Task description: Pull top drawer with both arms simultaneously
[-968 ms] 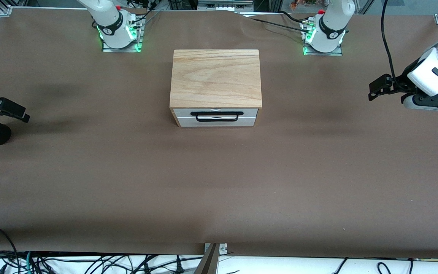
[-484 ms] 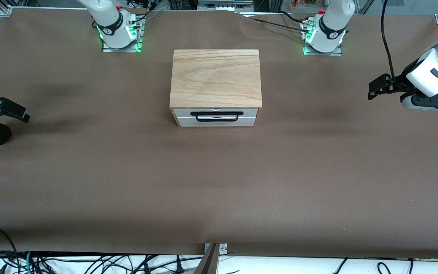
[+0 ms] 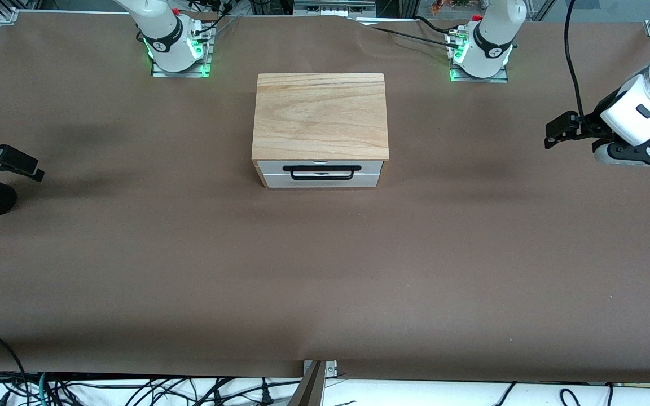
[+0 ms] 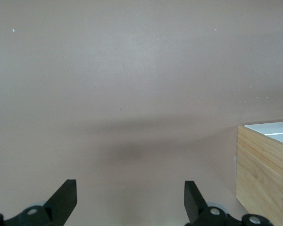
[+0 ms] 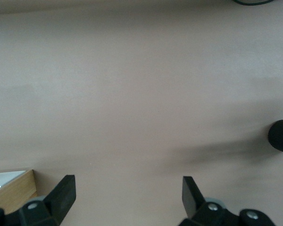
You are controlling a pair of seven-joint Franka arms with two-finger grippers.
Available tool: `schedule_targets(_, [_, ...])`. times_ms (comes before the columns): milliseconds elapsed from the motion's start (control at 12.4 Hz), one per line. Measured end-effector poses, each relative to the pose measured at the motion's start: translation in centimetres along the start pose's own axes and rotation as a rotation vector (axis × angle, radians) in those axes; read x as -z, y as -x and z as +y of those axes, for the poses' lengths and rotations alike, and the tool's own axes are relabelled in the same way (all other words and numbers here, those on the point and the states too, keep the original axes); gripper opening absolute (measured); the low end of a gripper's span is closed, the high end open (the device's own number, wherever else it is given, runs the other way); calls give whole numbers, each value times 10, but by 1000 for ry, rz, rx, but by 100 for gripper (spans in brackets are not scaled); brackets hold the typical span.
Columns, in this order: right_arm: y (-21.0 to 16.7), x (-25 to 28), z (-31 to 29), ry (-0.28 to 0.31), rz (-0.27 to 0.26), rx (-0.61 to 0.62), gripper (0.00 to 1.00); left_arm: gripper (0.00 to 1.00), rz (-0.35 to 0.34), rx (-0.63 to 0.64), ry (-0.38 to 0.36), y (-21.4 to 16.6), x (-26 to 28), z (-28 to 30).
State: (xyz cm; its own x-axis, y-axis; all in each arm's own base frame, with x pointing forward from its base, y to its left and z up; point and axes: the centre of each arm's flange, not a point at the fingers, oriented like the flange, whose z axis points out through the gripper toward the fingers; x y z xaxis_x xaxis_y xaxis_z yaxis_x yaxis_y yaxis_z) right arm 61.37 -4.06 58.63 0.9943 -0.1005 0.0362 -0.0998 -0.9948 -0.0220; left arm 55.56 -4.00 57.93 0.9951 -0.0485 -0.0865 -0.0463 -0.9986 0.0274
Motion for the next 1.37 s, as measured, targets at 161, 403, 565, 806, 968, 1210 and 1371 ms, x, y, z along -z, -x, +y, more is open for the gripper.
schedule_targets(161, [0,0,0,0,0,0,100,100,-5,0,0,0,-1,0])
schedule_targets(403, [0,0,-3,-1,0,5,100,100,-11,0,0,-1,-4,0])
schedule_targets(565, [0,0,-3,-1,0,5,100,100,-12,0,0,-1,-4,0])
schedule_targets(806, [0,0,-3,-1,0,5,100,100,-12,0,1,-1,-4,0])
schedule_targets(968, [0,0,-3,-1,0,5,100,100,-15,-2,19,-1,-5,3])
schedule_targets(1210, [-1,-4,-5,0,-8,9,100,100,-46,-14,144,-9,-19,17])
schedule_targets(1371, [-5,-22,-14,1,-39,20,100,100,-69,-55,200,-16,-32,22])
